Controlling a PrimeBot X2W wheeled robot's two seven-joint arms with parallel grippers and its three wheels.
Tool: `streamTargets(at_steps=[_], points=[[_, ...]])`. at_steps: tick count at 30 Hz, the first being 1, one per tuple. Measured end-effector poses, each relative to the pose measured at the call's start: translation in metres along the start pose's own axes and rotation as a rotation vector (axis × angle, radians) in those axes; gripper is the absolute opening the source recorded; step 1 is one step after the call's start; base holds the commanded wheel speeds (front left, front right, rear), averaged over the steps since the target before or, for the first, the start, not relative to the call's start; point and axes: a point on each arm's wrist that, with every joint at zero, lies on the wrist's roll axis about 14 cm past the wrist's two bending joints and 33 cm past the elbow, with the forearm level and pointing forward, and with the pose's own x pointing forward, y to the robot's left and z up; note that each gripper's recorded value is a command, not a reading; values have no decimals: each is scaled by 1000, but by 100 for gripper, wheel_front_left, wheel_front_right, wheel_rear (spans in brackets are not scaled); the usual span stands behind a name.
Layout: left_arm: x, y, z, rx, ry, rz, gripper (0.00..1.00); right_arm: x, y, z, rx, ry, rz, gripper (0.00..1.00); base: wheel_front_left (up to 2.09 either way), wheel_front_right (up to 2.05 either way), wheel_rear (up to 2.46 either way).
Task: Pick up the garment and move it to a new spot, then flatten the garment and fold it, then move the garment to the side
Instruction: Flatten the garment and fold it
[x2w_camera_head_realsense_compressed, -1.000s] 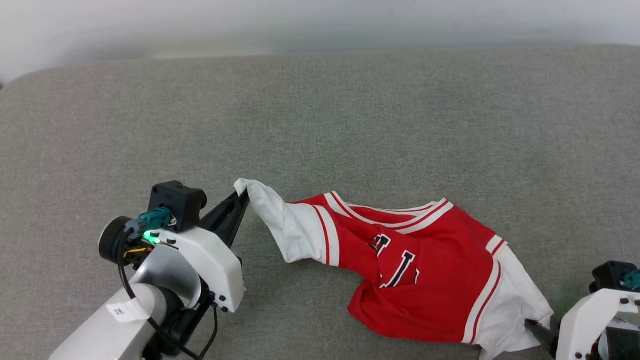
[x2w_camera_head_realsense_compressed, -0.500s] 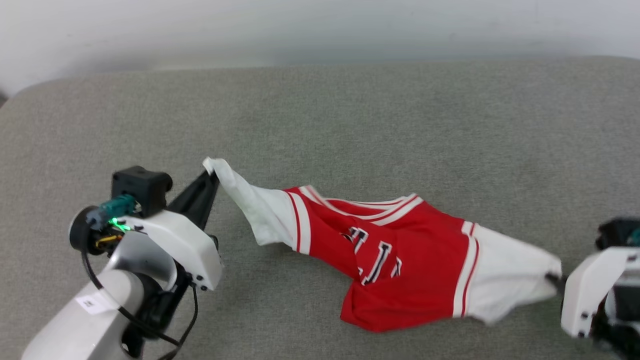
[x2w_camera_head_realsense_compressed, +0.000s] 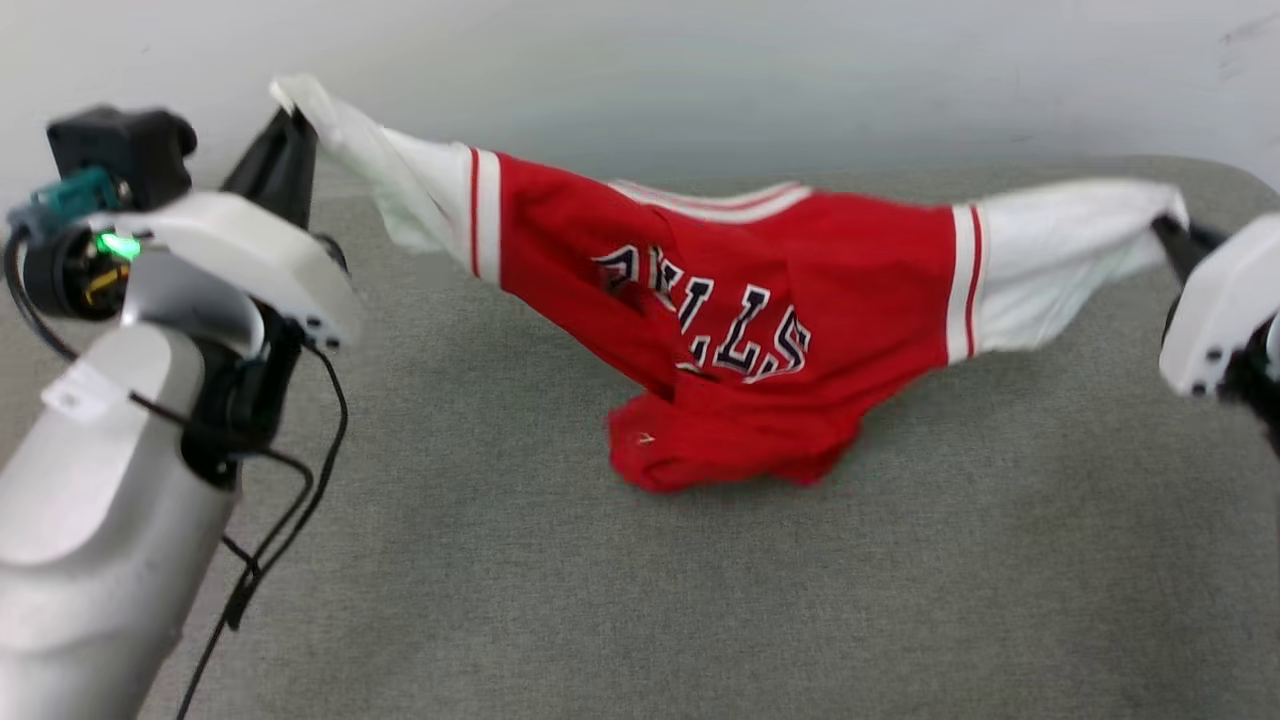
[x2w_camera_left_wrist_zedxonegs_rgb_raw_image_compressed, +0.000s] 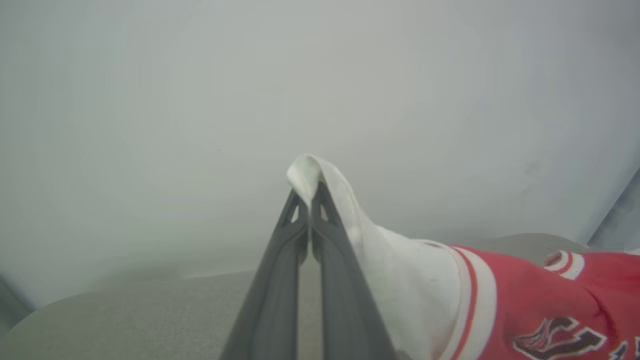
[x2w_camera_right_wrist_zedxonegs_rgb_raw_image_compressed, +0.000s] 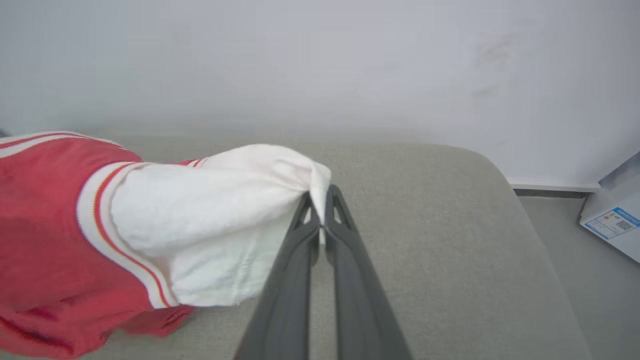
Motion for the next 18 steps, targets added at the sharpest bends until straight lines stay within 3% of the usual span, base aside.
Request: streamTargets(at_steps=[10,18], points=[[72,32,47,36,-93,66,0,45,16,116,-40,-287,15,0,0,0,0],[129,58,97,35,-291,115,0,81,28,201,-51,-518,20,0,0,0,0]])
